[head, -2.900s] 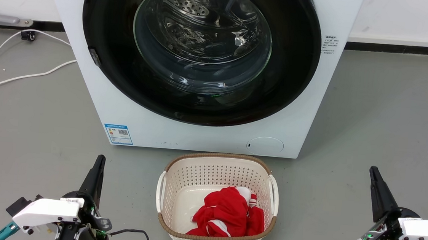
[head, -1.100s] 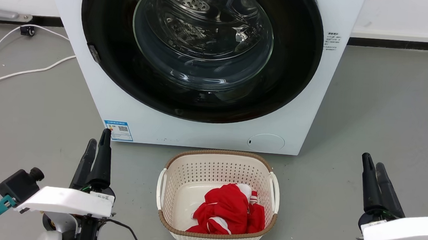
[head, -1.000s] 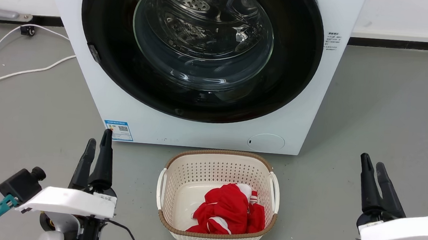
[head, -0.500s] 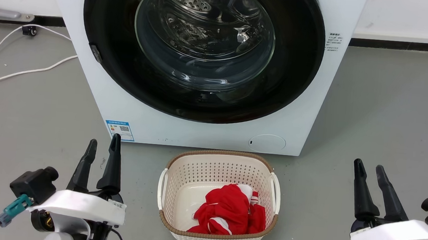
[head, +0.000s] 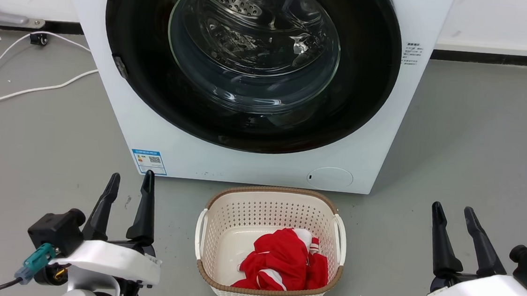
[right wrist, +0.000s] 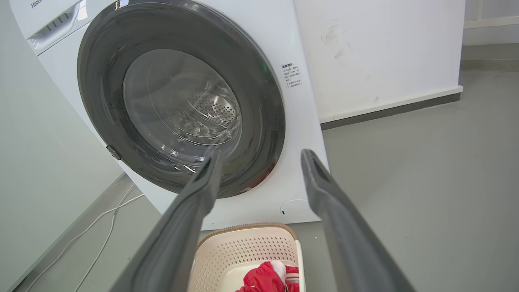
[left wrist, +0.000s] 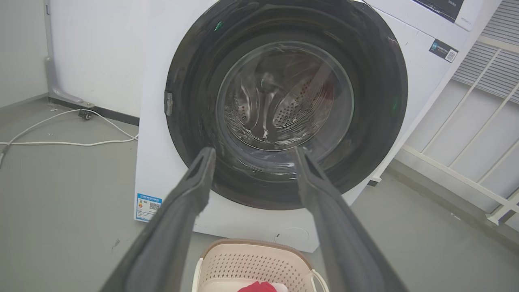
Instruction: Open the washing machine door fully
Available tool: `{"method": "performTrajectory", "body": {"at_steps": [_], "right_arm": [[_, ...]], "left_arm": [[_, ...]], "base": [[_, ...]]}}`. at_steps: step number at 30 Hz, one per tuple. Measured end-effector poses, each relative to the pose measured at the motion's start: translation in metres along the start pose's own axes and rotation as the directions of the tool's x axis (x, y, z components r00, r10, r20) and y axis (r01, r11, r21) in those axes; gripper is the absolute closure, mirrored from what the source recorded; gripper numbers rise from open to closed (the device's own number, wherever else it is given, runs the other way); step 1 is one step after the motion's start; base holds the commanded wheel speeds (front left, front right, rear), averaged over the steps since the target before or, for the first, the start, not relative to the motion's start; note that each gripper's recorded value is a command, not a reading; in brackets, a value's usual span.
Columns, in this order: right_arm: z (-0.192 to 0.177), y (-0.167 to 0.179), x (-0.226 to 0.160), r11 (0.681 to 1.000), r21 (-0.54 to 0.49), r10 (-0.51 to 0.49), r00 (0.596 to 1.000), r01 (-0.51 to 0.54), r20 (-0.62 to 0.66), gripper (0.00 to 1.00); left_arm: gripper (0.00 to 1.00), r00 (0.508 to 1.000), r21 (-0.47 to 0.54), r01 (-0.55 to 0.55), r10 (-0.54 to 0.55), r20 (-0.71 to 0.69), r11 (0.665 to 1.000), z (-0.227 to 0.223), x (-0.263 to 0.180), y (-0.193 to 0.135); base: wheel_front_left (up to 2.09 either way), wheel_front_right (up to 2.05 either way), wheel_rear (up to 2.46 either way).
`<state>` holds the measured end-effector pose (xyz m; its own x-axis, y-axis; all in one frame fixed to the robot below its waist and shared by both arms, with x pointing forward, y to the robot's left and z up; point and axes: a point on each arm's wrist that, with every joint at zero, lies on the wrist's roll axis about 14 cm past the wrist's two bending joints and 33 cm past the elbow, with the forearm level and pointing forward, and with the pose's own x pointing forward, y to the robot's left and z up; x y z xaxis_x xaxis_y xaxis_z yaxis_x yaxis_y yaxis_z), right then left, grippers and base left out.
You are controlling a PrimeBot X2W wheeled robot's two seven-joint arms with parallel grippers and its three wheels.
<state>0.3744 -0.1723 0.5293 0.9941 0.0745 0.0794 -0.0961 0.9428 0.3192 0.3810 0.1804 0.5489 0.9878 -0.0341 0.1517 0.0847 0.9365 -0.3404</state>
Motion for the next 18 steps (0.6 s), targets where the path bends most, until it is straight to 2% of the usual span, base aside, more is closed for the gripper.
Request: {"method": "performTrajectory", "body": {"at_steps": [18], "right_arm": [[-0.0014,0.0048,0.0025,0.988,-0.155,0.024,1.000,-0.025,-0.007,0.00]], "left_arm": [[0.00,0.999,0.175,0.026,-0.030,0.020,0.984,0.0014,-0.0002,-0.0070]], "base": [[0.00,0.00,0.00]]}}
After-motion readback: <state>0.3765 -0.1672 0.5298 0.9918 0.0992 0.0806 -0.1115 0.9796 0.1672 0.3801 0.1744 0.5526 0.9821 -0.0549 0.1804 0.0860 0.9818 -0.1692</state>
